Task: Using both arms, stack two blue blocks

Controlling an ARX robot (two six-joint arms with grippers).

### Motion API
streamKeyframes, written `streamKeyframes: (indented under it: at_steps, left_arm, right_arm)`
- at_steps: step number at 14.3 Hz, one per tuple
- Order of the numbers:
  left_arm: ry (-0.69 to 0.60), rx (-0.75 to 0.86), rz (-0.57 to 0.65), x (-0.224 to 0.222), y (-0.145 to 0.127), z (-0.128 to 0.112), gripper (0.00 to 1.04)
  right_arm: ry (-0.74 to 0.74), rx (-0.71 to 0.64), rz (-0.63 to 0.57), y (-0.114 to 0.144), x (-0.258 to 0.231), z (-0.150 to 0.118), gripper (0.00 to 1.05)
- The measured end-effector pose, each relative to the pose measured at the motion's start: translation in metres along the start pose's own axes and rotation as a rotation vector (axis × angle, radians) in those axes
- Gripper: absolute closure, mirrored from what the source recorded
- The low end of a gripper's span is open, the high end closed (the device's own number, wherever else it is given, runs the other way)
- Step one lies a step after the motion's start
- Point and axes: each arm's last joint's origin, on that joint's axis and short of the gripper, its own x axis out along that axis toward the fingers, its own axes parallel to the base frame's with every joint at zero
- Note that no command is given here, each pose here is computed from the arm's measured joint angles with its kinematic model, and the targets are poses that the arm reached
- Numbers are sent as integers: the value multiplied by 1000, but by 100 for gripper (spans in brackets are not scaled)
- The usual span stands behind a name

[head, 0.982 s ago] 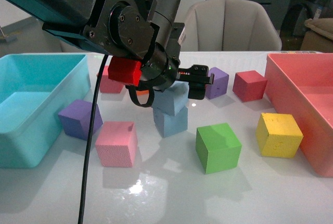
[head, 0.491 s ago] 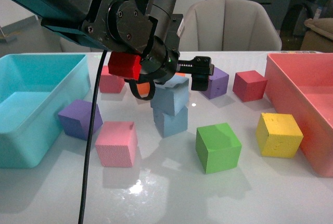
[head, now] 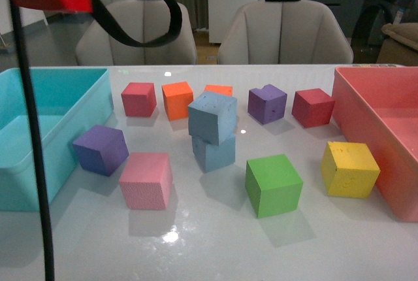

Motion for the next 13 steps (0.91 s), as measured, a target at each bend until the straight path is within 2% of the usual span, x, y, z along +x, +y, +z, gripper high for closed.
streamKeyframes:
  at_steps: [2, 5, 6, 7, 8, 12, 13]
  left_arm:
    - [-85, 54, -26, -46, 5, 6, 7]
    - [-114, 77, -34, -115, 9, -11, 7]
    - [-161, 43, 165, -138, 14, -13, 20]
    - [-160, 19, 389, -164, 34, -31, 34]
    - [-160, -2, 484, -179, 49, -46, 47]
    - [-160, -2, 462, -211, 66, -85, 101]
    - [-162, -6, 464, -216, 68, -90, 103]
  right_arm:
    - [-1, 0, 0, 0, 0, 0, 6]
    - [0, 0, 0, 0, 0, 0, 6]
    - [0, 0, 0, 0, 0, 0, 6]
    - [0, 0, 0, 0, 0, 0, 6]
    - [0, 0, 0, 0, 0, 0, 6]
    - [0, 0, 0, 0, 0, 0, 6]
    - [0, 0, 0, 0, 0, 0, 6]
